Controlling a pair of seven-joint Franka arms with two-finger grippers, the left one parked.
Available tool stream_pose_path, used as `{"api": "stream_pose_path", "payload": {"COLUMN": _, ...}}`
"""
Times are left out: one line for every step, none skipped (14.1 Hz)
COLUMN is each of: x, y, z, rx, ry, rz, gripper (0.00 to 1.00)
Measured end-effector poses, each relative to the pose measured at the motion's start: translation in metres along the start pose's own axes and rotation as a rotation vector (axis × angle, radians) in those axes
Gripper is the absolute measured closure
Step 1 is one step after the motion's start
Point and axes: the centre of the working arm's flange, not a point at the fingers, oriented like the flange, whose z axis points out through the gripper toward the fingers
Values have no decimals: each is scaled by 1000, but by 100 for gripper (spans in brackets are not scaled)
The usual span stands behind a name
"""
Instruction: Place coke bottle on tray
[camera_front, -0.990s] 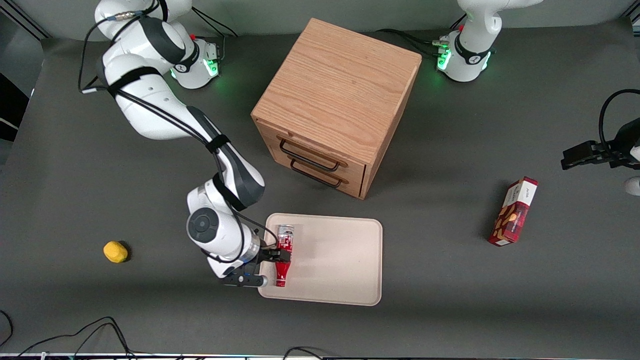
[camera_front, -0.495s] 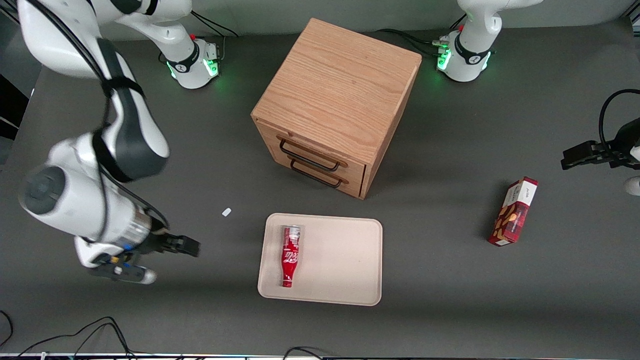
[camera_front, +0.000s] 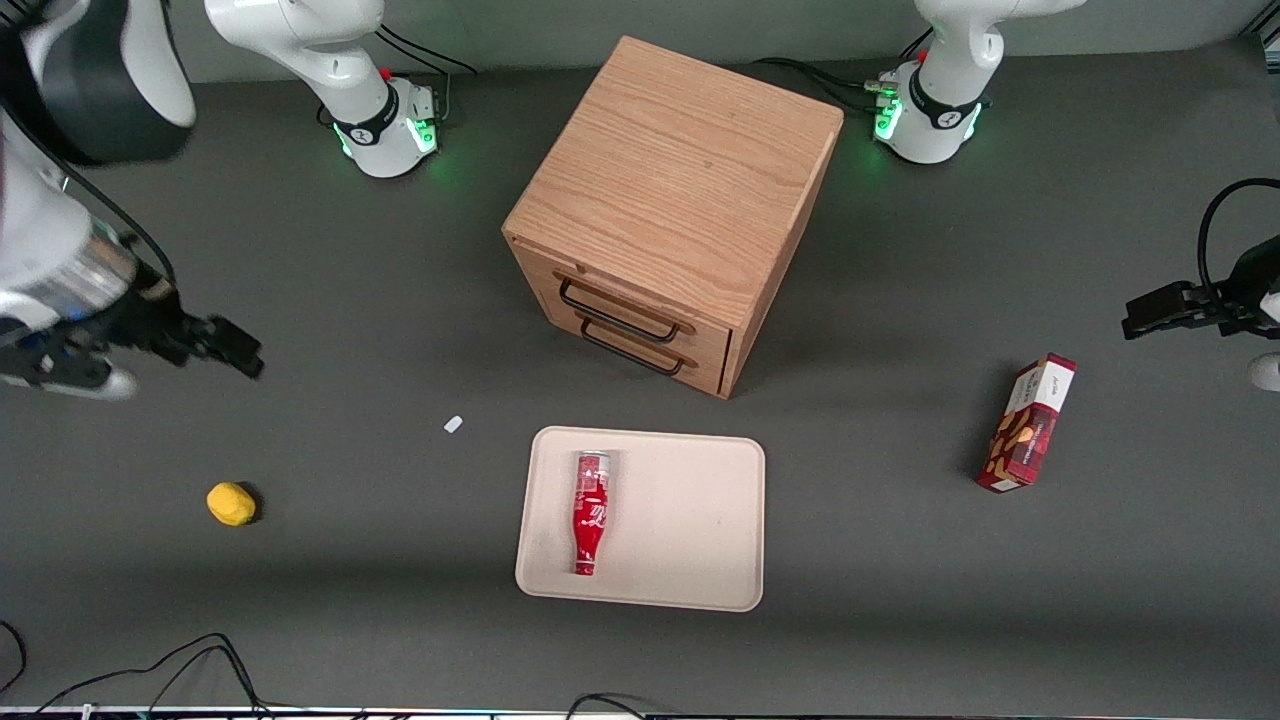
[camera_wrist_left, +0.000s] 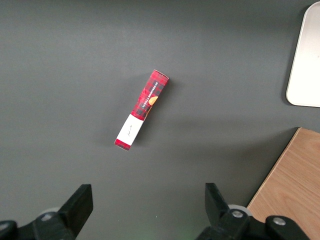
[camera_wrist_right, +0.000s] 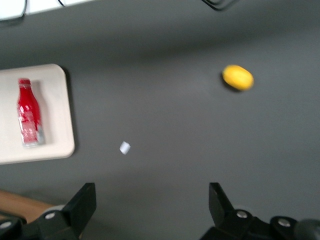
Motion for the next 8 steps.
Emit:
{"api": "stream_pose_path", "payload": {"x": -9, "y": 10, "z": -12, "rx": -1, "ry": -10, "rz": -7, "gripper": 0}}
{"api": "stream_pose_path", "payload": {"x": -14, "y": 15, "z": -21, "rx": -2, "ry": -19, "rz": -18, "gripper": 0}}
{"api": "stream_pose_path", "payload": {"x": -18, "y": 19, "z": -26, "rx": -4, "ry": -29, "rz": -25, "gripper": 0}}
{"api": "stream_pose_path", "payload": {"x": -20, "y": 20, "z": -29, "rx": -6, "ry": -41, "rz": -28, "gripper": 0}}
{"api": "stream_pose_path", "payload": {"x": -20, "y": 21, "z": -32, "rx": -8, "ry": -48, "rz": -28, "gripper": 0}}
{"api": "stream_pose_path", "payload": {"x": -21, "y": 22, "z": -34, "rx": -10, "ry": -57, "rz": -31, "gripper": 0}}
{"api": "stream_pose_path", "payload": {"x": -23, "y": 23, "z": -37, "rx": -12, "ry": -67, "rz": -36, "gripper": 0}}
{"api": "stream_pose_path", "payload": {"x": -24, "y": 23, "z": -41, "rx": -14, "ry": -76, "rz": -40, "gripper": 0}}
